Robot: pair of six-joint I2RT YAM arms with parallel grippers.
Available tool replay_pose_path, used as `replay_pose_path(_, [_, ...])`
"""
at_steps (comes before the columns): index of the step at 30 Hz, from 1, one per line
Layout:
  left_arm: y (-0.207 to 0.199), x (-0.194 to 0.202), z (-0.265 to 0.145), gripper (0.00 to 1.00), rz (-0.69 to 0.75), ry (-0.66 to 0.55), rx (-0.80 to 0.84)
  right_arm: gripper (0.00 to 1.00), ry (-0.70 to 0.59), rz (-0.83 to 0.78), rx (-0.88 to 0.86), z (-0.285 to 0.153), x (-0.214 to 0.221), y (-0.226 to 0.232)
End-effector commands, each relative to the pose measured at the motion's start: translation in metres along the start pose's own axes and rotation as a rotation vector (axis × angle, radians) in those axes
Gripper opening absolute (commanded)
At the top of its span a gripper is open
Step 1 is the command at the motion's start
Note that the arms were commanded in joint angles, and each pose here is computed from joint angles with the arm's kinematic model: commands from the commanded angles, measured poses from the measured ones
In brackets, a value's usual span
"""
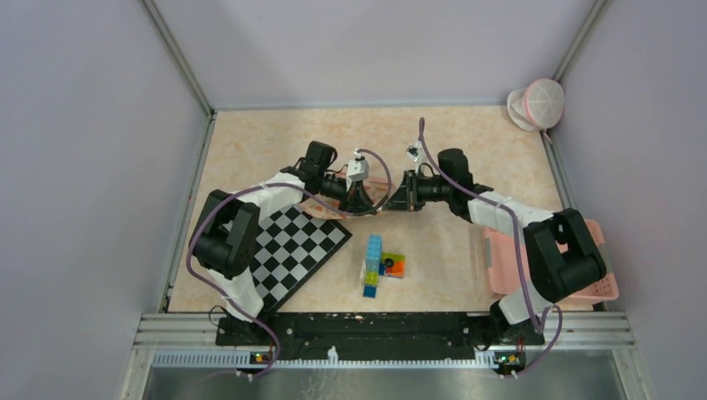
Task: Unzip the laundry bag and remove the bra
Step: Unzip the laundry bag at the center of the board.
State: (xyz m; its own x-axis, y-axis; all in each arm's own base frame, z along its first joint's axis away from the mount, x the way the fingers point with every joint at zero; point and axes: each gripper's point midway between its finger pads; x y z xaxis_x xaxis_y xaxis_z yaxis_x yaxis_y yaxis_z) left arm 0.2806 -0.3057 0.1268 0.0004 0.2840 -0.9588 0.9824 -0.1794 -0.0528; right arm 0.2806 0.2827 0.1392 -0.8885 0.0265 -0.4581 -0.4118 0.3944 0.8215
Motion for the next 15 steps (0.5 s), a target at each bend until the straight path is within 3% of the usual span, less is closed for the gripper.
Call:
replay_pose_path(1, [-0.003, -0.018, -0.005, 0.00, 0.029, -0.037, -0.021, 0.00, -0.155, -0.083, 0.083, -0.015, -0.033, 0.000])
replay_pose_path(8, [0.002, -0.017, -0.010, 0.00, 0.006, -0.041, -0.049, 0.00, -0.206, -0.108, 0.211, -0.027, -0.038, -0.021])
replay_pose_path(15, [0.010, -0.014, -0.013, 0.00, -0.013, -0.038, -0.082, 0.00, -0.198, -0.124, 0.213, -0.031, -0.033, -0.021])
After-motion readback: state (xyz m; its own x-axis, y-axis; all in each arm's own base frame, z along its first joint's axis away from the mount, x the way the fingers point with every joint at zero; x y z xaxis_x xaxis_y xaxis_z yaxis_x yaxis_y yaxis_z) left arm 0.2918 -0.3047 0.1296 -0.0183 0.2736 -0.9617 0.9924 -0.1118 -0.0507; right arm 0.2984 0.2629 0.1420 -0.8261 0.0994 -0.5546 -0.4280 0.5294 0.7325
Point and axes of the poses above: each gripper's point midway between its finger pads, its own z axis out along the fingers, its own y axis along the line the jaws close on, x = y × z, and after that the axes turned 9 degrees about z, right-handed
